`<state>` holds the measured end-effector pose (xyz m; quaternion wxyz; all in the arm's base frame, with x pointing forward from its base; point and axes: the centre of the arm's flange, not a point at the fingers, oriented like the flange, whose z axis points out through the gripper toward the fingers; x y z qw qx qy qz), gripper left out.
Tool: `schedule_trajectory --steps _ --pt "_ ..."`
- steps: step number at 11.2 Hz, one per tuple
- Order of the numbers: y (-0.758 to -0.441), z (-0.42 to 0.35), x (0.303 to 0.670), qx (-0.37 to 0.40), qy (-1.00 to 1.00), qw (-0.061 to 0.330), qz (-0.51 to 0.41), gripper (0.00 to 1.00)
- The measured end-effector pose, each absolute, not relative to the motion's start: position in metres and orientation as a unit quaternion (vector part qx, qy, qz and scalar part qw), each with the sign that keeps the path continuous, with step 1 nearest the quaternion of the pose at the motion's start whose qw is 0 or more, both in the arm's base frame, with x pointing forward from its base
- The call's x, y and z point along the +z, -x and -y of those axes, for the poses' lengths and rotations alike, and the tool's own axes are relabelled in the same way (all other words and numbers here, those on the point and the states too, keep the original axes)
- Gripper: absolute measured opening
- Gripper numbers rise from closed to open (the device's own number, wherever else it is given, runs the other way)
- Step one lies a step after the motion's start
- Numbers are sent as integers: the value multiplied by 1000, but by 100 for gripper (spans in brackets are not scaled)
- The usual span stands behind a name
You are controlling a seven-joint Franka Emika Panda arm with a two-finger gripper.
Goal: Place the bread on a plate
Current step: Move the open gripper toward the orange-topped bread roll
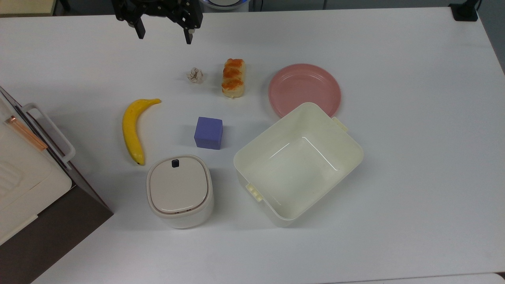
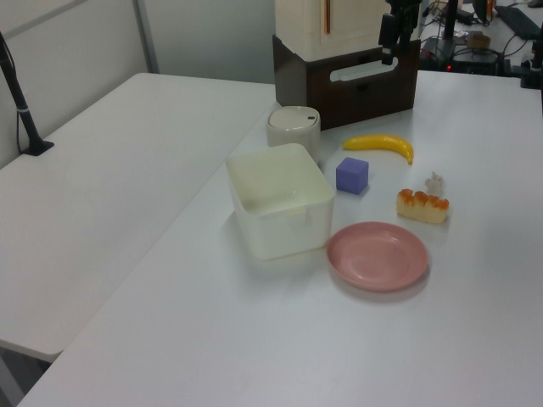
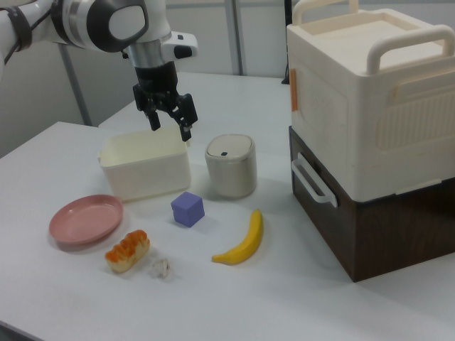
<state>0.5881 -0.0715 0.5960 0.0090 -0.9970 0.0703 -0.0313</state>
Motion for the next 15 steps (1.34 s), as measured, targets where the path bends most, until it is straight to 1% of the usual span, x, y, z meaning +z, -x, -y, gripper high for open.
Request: schedule_trajectory --steps 2,4,11,15 --pt "-588 70 596 -32 997 15 -67 100" --pt "-589 66 596 -34 997 38 -58 100" --pt "-585 65 598 -35 997 41 -52 100" --pt "-569 64 590 -31 997 44 -52 100"
